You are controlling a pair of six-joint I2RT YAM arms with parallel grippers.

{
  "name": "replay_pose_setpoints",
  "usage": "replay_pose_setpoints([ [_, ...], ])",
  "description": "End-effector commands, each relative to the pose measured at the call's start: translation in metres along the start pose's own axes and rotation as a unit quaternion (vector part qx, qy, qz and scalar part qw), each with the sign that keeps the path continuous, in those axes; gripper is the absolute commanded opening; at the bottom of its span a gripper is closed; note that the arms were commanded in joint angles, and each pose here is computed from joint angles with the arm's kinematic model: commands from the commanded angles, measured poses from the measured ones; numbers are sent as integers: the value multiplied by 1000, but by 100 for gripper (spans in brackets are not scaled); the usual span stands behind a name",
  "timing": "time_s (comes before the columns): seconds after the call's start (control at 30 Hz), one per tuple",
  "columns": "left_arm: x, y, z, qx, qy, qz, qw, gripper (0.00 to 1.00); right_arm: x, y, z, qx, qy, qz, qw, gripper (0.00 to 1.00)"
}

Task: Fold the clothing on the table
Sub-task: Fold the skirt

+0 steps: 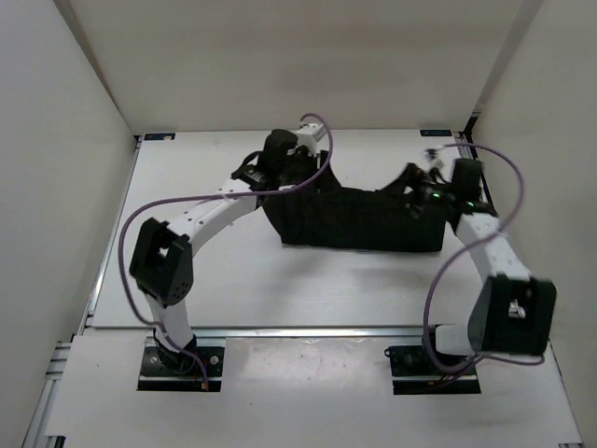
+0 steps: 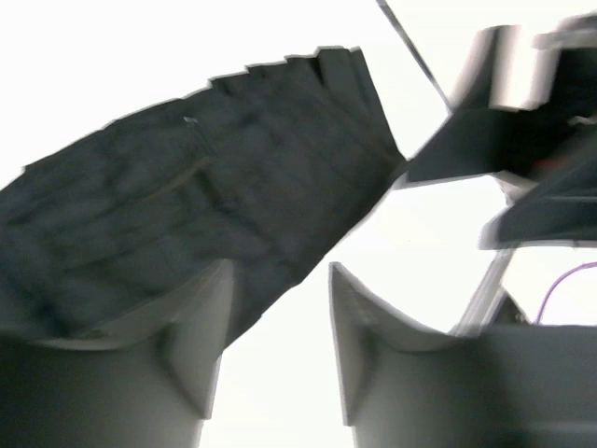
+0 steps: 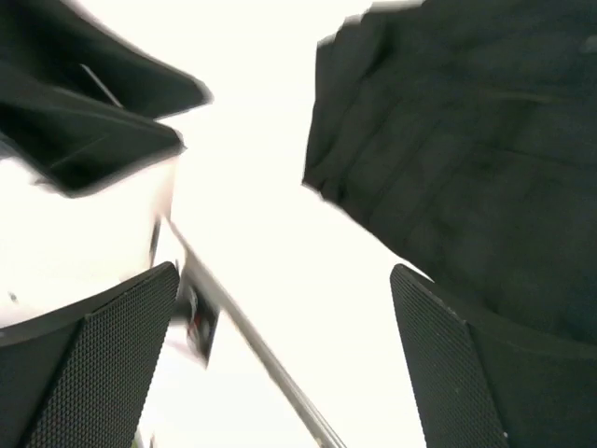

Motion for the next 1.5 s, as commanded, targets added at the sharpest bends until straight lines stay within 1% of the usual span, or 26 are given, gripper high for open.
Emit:
replay_pose_setpoints([
  [0.0,-23,11,51,-31,137,10,990,60,62,-30,0,-93,-126,42,987,99],
  [0.03,-28,13,57,-31,150,8,988,69,68,-34,11,-150,-122,26,981,100],
  [0.07,-36,20,63,-44,166,2,985,86,78,-44,18,-193,-117,28,974,99],
  [0.1,-42,17,69,-50,182,-5,982,99,81,-53,27,-225,-106,38,968,99],
  [0.17,-54,6,73,-88,190,3,978,99,84,-68,53,-249,-119,43,960,99],
  [0.2,-58,9,79,-84,196,9,977,98,82,-77,66,-262,-130,46,955,100],
  [0.23,-64,2,82,-82,200,18,976,99,82,-77,70,-251,-139,51,956,100],
  [0.33,-80,-14,91,-115,218,35,969,98,79,-90,92,-299,-143,101,938,99],
  [0.43,-97,-31,95,-124,216,62,966,98,86,-103,88,-274,-174,144,935,99],
  [0.5,-105,-43,94,-116,214,70,967,99,104,-124,89,-302,-201,186,913,99],
  [0.6,-112,-51,105,-123,219,76,965,99,122,-142,92,-324,-233,204,894,99],
  [0.67,-115,-47,115,-118,225,68,965,99,132,-151,90,-335,-259,211,881,99],
  [0.73,-117,-43,123,-107,235,62,964,99,130,-158,97,-361,-264,218,867,99],
  [0.8,-120,-43,137,-109,251,59,960,99,120,-159,102,-370,-258,211,867,99],
  [0.9,-117,-30,167,-82,292,35,952,98,105,-159,109,-386,-250,195,866,100],
  [0.93,-115,-26,178,-69,307,20,949,99,102,-161,112,-396,-252,194,861,99],
  [1.03,-114,-19,190,-42,312,-6,949,98,98,-165,118,-404,-251,202,856,99],
  [1.1,-112,-15,196,-19,311,-19,950,95,99,-168,119,-393,-256,207,859,99],
  [1.13,-111,-15,190,-11,302,-30,953,94,99,-166,119,-389,-252,203,863,100],
  [1.2,-106,-7,198,9,308,-37,951,89,100,-164,115,-382,-254,197,866,100],
  [1.23,-104,-6,195,13,306,-31,951,80,101,-162,112,-374,-253,194,871,99],
  [1.3,-94,-2,200,32,316,-25,948,54,101,-160,107,-366,-254,191,875,99],
  [1.33,-89,3,209,43,328,-30,943,50,101,-159,107,-365,-253,190,876,99],
  [1.37,-84,1,206,46,325,-29,944,47,101,-159,106,-367,-254,189,875,99],
  [1.43,-68,7,225,60,340,-41,937,47,99,-158,110,-372,-251,191,873,99],
  [1.47,-63,0,216,60,323,-34,944,47,98,-160,112,-379,-253,194,869,99],
])
Point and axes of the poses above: each gripper's point midway between its finger pads, its own x axis back along the fingers, its own y axis along the line the jaws close on, z = x × y, the point moved 4 cm from there along x, back along the fingers, and after that the axes turned 5 degrees about -x, right-handed, at the moved point
